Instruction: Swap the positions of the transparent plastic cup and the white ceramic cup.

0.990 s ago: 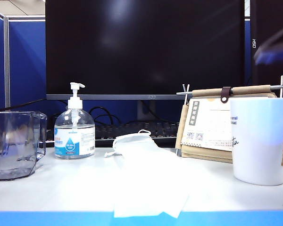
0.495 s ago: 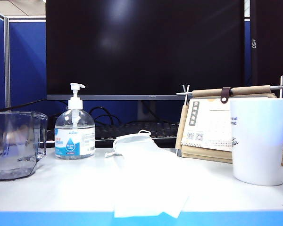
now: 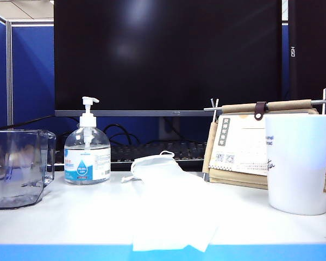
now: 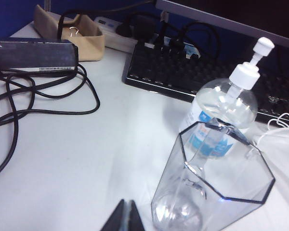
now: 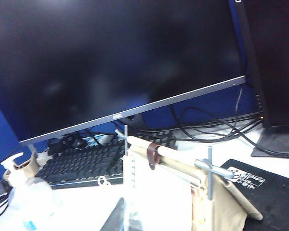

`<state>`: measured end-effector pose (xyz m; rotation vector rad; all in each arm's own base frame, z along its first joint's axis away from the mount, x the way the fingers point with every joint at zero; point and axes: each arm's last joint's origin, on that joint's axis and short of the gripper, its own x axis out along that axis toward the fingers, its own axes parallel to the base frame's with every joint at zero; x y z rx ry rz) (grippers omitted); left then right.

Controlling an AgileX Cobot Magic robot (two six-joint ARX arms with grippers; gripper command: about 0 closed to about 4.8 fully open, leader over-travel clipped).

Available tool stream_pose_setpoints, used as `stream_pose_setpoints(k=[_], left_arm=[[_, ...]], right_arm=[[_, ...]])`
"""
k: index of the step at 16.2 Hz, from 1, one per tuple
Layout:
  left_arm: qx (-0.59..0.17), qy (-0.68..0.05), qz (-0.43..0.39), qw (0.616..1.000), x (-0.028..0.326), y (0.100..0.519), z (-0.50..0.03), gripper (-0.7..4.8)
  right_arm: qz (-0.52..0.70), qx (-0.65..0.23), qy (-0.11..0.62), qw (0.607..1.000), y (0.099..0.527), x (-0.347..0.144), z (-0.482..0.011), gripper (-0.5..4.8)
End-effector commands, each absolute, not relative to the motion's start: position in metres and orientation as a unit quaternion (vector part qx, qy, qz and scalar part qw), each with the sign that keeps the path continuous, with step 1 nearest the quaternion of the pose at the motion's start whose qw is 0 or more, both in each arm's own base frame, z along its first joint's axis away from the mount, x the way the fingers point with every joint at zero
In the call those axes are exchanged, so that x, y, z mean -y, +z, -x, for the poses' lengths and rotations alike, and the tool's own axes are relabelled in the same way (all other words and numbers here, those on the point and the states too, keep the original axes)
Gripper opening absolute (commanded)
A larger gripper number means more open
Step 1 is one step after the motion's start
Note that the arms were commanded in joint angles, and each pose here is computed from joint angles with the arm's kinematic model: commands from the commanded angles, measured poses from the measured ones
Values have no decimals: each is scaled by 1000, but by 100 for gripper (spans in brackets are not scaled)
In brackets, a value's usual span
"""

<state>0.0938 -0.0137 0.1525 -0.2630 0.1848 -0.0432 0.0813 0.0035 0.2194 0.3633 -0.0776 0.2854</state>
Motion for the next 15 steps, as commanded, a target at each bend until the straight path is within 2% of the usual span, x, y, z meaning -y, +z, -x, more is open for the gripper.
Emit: stream_pose_setpoints(k=[1,6,15], left_arm=[[-93,-13,131,987,12,151,-94,0],[-80,86,139,983,-6,151,-95,0],[-81,83,139,983,-6,151,-95,0]], right_arm=[[-177,49,144,972,222,-4,-80,-5],[-177,49,144,972,222,-4,-80,-5],[-177,49,144,972,222,-4,-80,-5]])
